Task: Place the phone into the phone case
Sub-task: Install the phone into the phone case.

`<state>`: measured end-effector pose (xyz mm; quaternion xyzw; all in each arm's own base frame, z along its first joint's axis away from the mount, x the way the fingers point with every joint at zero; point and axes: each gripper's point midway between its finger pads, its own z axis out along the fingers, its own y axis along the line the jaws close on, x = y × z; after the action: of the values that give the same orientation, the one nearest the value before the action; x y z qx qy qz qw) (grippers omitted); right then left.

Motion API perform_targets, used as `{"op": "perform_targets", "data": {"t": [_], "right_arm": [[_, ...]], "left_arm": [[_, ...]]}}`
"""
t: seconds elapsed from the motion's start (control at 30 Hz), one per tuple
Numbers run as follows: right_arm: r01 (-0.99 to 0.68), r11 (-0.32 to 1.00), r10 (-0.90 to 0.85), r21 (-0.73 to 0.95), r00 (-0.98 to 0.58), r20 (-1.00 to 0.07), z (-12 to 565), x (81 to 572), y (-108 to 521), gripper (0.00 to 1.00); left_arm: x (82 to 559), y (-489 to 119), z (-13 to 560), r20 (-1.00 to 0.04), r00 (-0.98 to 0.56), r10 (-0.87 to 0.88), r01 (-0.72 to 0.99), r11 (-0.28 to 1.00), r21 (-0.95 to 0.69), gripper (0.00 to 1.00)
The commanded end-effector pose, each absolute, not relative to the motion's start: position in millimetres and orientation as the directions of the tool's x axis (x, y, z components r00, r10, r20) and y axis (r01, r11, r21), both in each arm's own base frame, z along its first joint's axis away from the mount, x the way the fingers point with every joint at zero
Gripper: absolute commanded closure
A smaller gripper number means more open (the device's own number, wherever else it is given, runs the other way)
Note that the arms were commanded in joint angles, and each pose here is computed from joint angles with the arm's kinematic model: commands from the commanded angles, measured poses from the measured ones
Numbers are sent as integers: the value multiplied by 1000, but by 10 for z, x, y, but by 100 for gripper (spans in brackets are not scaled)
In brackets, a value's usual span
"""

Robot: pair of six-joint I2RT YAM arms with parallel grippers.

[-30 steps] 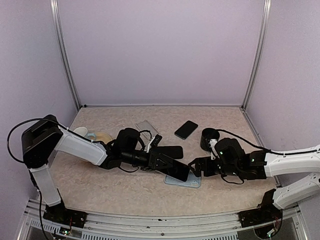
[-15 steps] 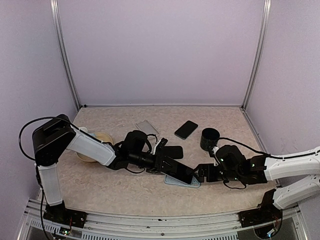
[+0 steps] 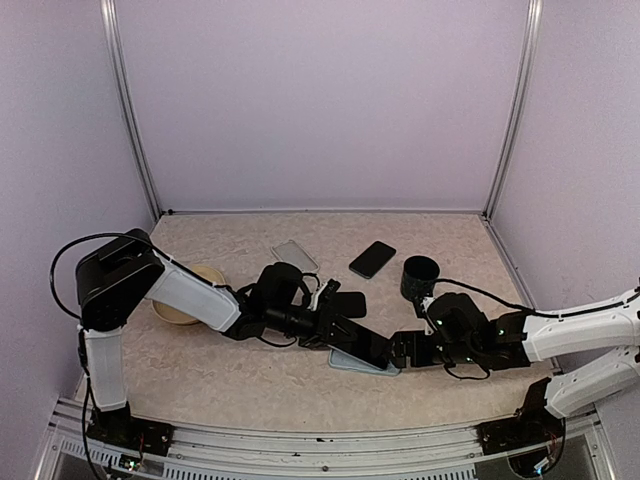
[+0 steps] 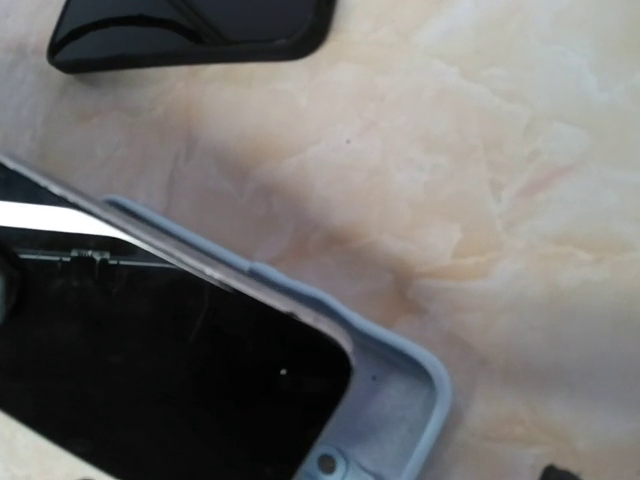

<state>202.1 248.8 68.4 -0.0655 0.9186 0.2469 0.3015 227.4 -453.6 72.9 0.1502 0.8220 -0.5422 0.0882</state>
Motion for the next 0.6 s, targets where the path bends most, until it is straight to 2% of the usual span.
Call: {"op": "perform_targets", "data": {"t": [0.0,0.4,0.57], "right_arm": [[-267,865,36,425,-812,-583,659,2044,2517,6],[-260,854,43,450,-827,-561,598,2028,2577,6],[-261,850,41,458,-833,-552,586,2019,2602,6]], "left_arm": [[2318,-4665,896,-324,-936,136,351,326,-878,100],[2295,-4691,792,-277,-953,125,304,397,-866,100],[2269,-4709,740,-237,-965,116,264,386,-884,100]]}}
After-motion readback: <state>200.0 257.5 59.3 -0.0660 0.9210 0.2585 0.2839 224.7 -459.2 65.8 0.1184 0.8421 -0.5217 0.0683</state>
